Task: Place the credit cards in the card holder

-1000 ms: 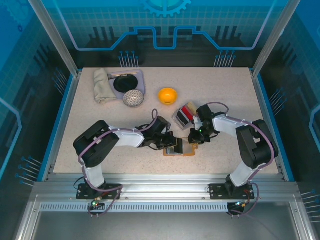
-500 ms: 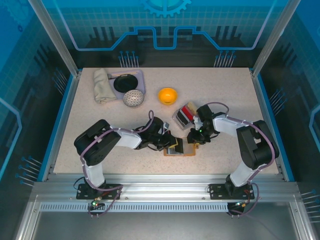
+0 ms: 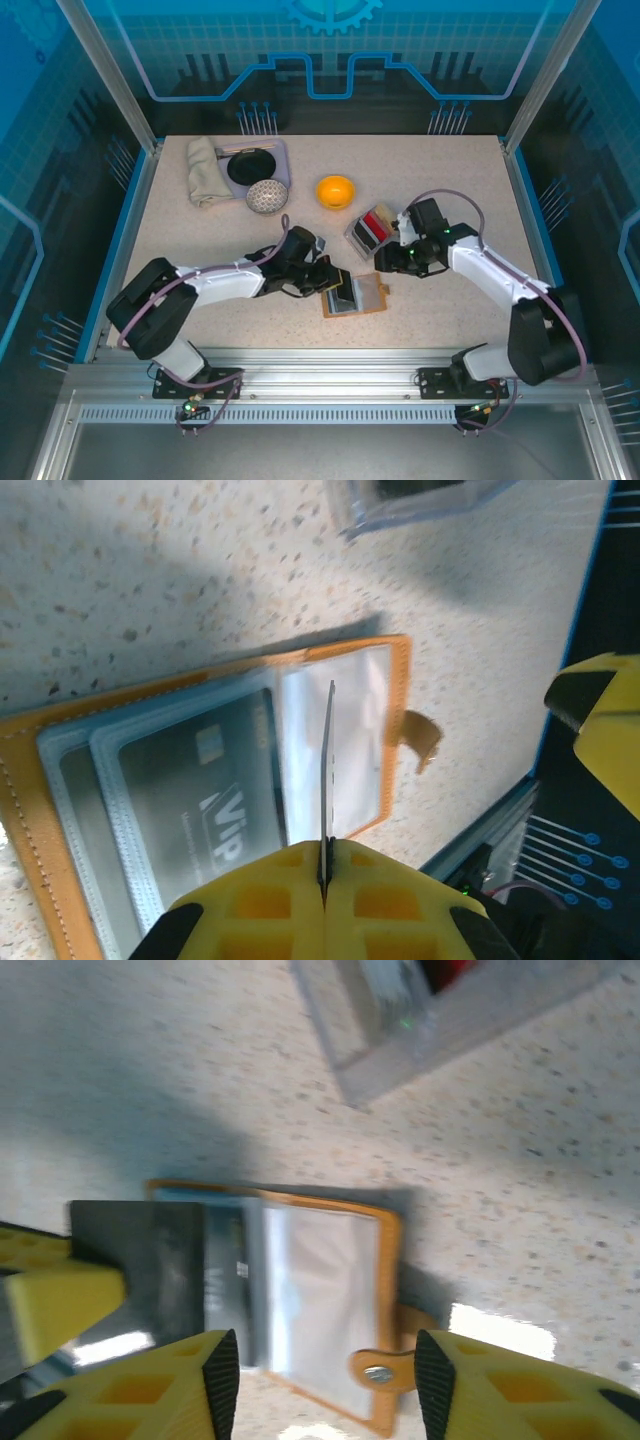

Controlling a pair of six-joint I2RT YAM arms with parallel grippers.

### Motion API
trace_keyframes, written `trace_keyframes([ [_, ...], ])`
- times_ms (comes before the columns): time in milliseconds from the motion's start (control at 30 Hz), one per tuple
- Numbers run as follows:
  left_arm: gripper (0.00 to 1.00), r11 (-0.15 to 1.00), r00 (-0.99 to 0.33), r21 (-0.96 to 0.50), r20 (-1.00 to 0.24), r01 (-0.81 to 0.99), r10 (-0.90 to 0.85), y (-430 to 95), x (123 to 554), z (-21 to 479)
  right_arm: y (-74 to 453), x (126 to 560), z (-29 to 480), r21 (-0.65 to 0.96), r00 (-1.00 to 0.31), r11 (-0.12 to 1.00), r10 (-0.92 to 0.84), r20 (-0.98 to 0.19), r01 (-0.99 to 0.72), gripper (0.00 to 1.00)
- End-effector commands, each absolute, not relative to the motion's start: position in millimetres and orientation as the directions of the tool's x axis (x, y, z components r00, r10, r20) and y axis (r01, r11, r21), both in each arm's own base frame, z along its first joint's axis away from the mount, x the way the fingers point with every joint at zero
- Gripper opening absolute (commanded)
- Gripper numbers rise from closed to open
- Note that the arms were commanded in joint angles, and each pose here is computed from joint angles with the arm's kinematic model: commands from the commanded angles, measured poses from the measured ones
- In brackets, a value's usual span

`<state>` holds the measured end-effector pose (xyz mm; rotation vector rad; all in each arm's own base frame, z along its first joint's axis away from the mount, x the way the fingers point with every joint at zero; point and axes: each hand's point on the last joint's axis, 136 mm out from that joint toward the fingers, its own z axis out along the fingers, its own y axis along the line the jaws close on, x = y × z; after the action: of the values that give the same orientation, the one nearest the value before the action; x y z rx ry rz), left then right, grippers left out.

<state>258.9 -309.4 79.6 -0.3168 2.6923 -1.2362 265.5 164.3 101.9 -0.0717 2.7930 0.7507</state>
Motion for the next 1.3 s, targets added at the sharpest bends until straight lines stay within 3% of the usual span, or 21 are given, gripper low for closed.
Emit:
trace_keyframes([
  [0, 0.00, 0.567, -0.949, -0.816, -0.081, -0.112, -0.305, -304.1, 267.9, 102.6, 186.7, 261.0, 123.6, 0.625, -0.972, 0.768, 0.015, -0.234, -0.139, 0.53],
  [200, 0.00, 0.446, -0.944, -0.892, -0.077, -0.079, -0.322, -306.3, 280.6, 131.8, 219.8, 258.5, 132.5, 0.788, -0.987, 0.603, 0.009, -0.163, -0.124, 0.54],
  [500, 0.00, 0.323, -0.946, -0.945, -0.068, -0.040, -0.318, -314.8, 283.9, 156.8, 242.6, 257.6, 126.4, 0.858, -0.994, 0.502, -0.036, -0.101, -0.106, 0.48],
  [667, 0.00, 0.300, -0.947, -0.953, -0.062, -0.037, -0.316, -315.8, 283.4, 159.7, 249.7, 259.7, 130.9, 0.890, -0.994, 0.443, -0.057, -0.092, -0.108, 0.27],
  [900, 0.02, 0.338, -0.944, -0.938, -0.037, -0.080, -0.327, -310.2, 282.3, 145.9, 235.0, 265.9, 133.1, 0.892, -0.995, 0.441, -0.011, -0.101, -0.096, 0.09],
  [1067, 0.12, 0.364, -0.947, -0.926, -0.019, -0.105, -0.321, -310.1, 282.8, 137.6, 231.6, 264.5, 145.1, 0.910, -0.992, 0.399, -0.012, -0.122, -0.117, 0.01],
  [1100, 0.16, 0.374, -0.948, -0.921, -0.016, -0.110, -0.318, -310.2, 282.2, 135.6, 230.7, 264.2, 146.1, 0.907, -0.992, 0.403, -0.011, -0.126, -0.119, 0.01],
  [1167, 0.35, 0.404, -0.947, -0.906, -0.009, -0.127, -0.320, -308.2, 282.2, 130.7, 226.4, 264.3, 145.3, 0.900, -0.992, 0.420, 0.002, -0.128, -0.116, 0.00],
  [1267, 0.50, 0.478, -0.940, -0.862, -0.003, -0.170, -0.340, -296.9, 277.8, 116.3, 214.9, 266.9, 141.2, 0.868, -0.990, 0.487, 0.040, -0.136, -0.100, 0.00],
])
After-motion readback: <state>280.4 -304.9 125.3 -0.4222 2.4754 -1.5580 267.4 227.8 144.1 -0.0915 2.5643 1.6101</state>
